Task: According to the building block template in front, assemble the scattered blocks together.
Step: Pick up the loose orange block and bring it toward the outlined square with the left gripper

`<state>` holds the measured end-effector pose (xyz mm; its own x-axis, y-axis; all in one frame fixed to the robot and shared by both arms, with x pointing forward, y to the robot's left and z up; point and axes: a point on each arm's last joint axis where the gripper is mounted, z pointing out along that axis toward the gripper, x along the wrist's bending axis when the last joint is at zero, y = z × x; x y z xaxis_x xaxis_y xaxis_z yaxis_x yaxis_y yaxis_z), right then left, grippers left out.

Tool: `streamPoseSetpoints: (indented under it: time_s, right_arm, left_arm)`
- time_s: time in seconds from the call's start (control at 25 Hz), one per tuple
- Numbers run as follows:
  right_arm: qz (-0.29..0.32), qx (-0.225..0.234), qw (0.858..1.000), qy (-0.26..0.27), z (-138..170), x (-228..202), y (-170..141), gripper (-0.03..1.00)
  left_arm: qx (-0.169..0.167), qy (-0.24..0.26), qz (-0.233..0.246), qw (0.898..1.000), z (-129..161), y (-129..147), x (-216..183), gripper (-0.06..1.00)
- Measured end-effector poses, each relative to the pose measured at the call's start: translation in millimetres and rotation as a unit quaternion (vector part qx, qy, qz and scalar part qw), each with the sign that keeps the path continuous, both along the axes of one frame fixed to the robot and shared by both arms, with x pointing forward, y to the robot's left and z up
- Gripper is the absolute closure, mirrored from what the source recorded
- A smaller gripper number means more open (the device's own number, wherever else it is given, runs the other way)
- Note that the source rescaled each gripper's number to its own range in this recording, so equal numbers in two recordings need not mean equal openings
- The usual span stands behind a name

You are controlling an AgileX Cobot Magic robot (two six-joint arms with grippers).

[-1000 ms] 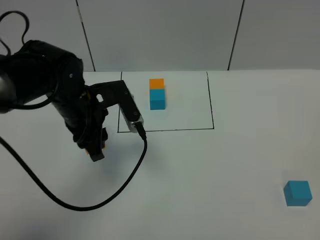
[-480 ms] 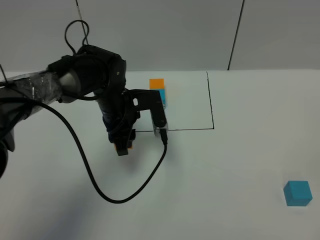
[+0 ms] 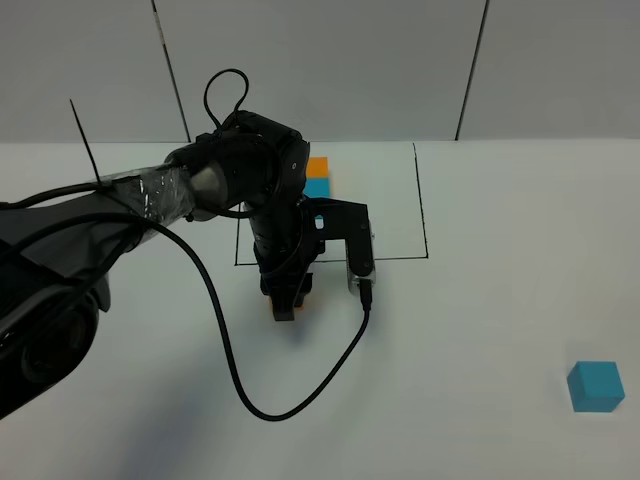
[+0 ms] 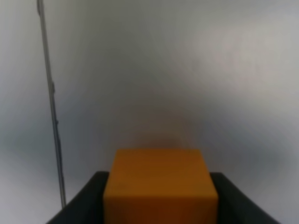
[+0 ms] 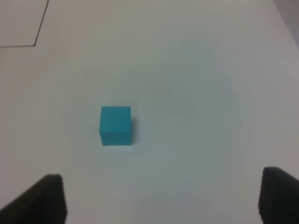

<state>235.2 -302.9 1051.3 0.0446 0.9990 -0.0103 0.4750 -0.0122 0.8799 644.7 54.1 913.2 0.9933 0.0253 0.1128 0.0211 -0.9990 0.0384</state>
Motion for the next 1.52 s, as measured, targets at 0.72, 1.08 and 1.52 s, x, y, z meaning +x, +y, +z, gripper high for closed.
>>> streamPoseSetpoints:
  time_s: [0.72,1.08,1.52]
  right_arm:
    - [0.0,0.0,1.0,0.0,0.0,0.0,0.0,0.27]
    - [0.0,0.0,1.0,0.0,0.0,0.0,0.0,0.27]
    - [0.0,0.0,1.0,0.0,0.0,0.0,0.0,0.27]
  left_arm:
    - [-0.02,-0.013,-0.001,1.0,-9.7,-9.0,2.3,0.94]
    - [-0.017,-0.007,-0.001,1.0,-14.0,-10.0,4.0,0.94]
    - [-0.017,-0.008,-0.001,1.0,-18.5,-12.7,8.1,0.08]
